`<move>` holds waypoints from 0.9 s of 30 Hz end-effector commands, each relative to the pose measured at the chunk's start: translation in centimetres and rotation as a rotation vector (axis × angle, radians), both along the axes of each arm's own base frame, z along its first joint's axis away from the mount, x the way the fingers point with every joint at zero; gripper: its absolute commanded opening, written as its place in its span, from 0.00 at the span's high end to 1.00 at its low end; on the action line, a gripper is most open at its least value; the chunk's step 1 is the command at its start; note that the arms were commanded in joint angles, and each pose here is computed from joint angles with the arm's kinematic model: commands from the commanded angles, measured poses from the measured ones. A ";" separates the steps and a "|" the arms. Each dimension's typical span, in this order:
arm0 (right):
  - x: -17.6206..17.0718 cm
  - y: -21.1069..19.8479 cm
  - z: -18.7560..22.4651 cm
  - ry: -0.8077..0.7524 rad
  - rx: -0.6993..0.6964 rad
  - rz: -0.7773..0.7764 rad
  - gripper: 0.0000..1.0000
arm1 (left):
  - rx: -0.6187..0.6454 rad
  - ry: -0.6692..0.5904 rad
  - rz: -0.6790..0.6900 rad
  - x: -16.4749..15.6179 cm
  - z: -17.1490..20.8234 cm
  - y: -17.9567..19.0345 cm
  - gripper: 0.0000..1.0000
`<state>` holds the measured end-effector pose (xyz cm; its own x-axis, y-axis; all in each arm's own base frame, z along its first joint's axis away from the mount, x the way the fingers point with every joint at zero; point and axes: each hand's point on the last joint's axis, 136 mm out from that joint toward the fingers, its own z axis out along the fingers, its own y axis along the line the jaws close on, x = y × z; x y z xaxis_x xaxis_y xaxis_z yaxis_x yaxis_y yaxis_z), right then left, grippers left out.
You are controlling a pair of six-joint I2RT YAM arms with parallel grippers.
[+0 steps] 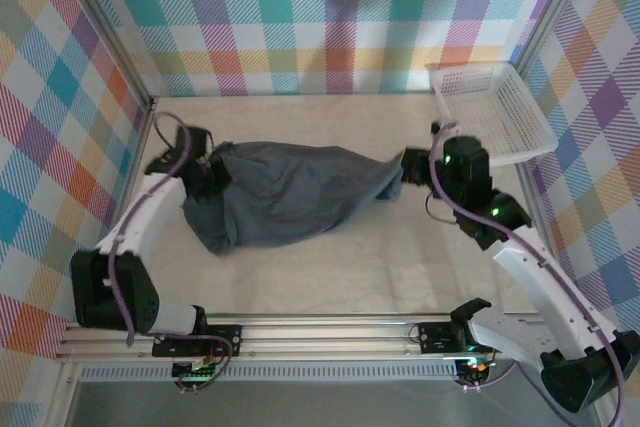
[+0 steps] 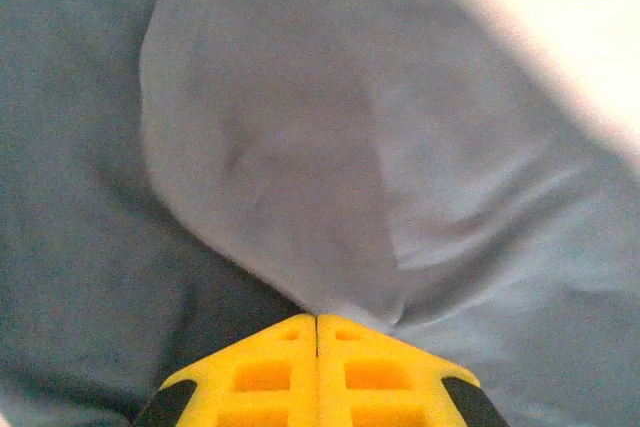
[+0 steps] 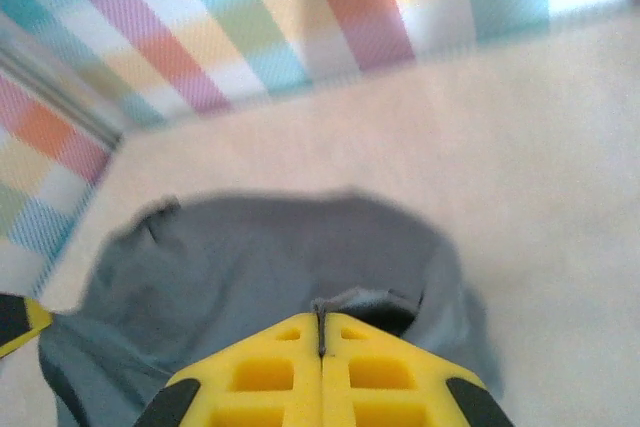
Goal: Fold the inside-out t-shirt
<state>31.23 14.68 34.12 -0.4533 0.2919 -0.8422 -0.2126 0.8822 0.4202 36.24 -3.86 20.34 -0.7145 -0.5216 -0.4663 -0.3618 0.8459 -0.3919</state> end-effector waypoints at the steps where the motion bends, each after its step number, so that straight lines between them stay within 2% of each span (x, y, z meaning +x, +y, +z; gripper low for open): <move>1: 1.4 -1.4 13.3 -0.336 0.015 -0.086 1.00 | 0.053 -0.391 0.001 -1.3 17.5 1.4 1.00; 3: 1.1 -2.2 20.1 -0.494 0.010 -0.120 1.00 | 0.097 -0.556 0.031 -3.0 25.4 2.3 1.00; 4: 0.9 -2.6 22.3 -0.547 -0.002 -0.140 1.00 | 0.117 -0.615 0.048 -3.9 28.0 2.8 1.00; 6: 0.1 -3.9 27.0 -0.663 -0.018 -0.195 1.00 | 0.153 -0.713 0.097 -6.0 32.3 3.9 1.00; 8: -0.8 -4.6 30.3 -0.747 -0.026 -0.226 1.00 | 0.166 -0.788 0.136 -7.8 34.9 4.6 1.00; 14: -4.0 -4.9 37.0 -0.945 -0.021 -0.201 1.00 | 0.121 -0.974 0.205 -12.9 39.9 5.5 1.00; 21: -8.8 -5.7 42.5 -1.132 -0.033 -0.167 1.00 | 0.153 -1.126 0.325 -17.8 43.9 7.6 1.00; 24: -10.2 -6.1 43.5 -1.156 -0.021 -0.155 1.00 | 0.132 -1.135 0.316 -17.7 44.2 7.4 1.00; 26: -9.0 -5.7 43.1 -1.121 -0.043 -0.160 1.00 | 0.141 -1.085 0.314 -15.7 43.0 7.3 1.00; 27: -7.6 -5.3 42.4 -1.095 -0.101 -0.172 1.00 | 0.152 -1.041 0.310 -14.0 42.0 7.2 1.00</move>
